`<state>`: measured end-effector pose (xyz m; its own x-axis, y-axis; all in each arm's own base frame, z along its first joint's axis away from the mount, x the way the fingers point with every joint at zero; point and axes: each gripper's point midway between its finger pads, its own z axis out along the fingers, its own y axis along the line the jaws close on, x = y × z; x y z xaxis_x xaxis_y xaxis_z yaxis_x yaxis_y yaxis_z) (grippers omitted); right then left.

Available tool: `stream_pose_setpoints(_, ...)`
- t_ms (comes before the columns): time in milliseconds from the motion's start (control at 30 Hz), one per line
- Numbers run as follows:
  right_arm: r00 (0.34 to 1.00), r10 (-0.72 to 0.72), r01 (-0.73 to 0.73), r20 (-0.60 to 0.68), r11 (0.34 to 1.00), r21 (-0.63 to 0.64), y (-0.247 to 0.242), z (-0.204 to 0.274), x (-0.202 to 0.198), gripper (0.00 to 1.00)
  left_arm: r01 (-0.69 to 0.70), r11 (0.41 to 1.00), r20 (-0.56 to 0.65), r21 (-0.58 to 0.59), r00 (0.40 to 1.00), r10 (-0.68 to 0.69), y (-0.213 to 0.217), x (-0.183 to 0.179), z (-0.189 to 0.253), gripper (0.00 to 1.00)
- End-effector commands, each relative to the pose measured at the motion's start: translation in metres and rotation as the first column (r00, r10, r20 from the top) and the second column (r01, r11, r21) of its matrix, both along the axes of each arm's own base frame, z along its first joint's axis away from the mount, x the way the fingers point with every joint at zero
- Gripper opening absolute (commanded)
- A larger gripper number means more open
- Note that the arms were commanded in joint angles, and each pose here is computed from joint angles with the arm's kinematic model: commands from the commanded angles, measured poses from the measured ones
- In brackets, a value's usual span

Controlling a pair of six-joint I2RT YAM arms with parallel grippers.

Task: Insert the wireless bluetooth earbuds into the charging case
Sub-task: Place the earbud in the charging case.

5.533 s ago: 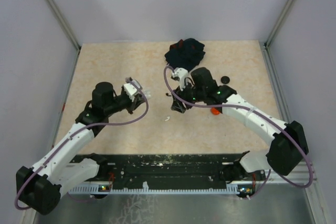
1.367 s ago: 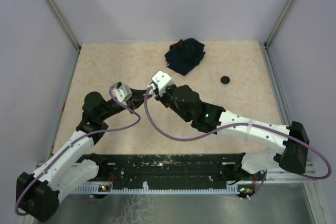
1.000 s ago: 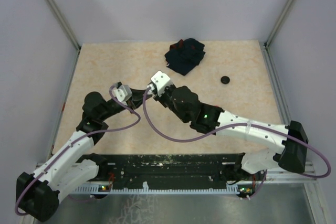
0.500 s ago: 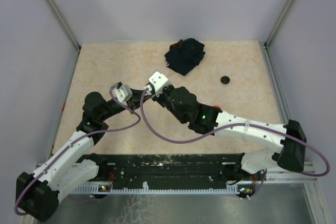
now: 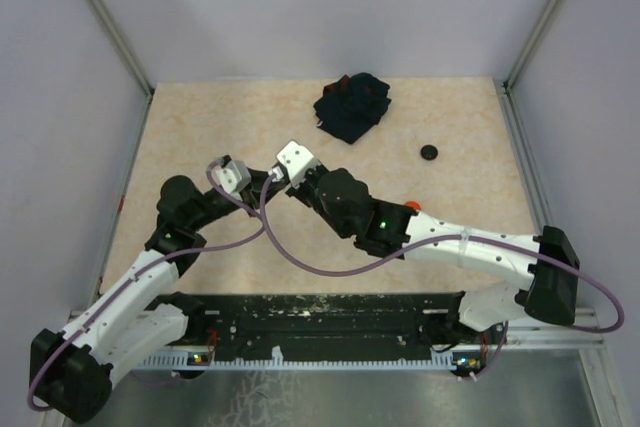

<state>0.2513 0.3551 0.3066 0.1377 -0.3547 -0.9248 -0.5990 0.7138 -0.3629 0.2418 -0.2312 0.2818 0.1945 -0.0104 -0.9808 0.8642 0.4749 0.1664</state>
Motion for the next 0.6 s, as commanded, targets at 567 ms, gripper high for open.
stream_pose_setpoints(567,0.985,0.027,-0.005,-0.173,0.992,0.127,0.021,0.013,-0.017,0.19,-0.083,0.996,0.01,-0.038,0.996,0.083,0.008,0.009,0.011,0.0)
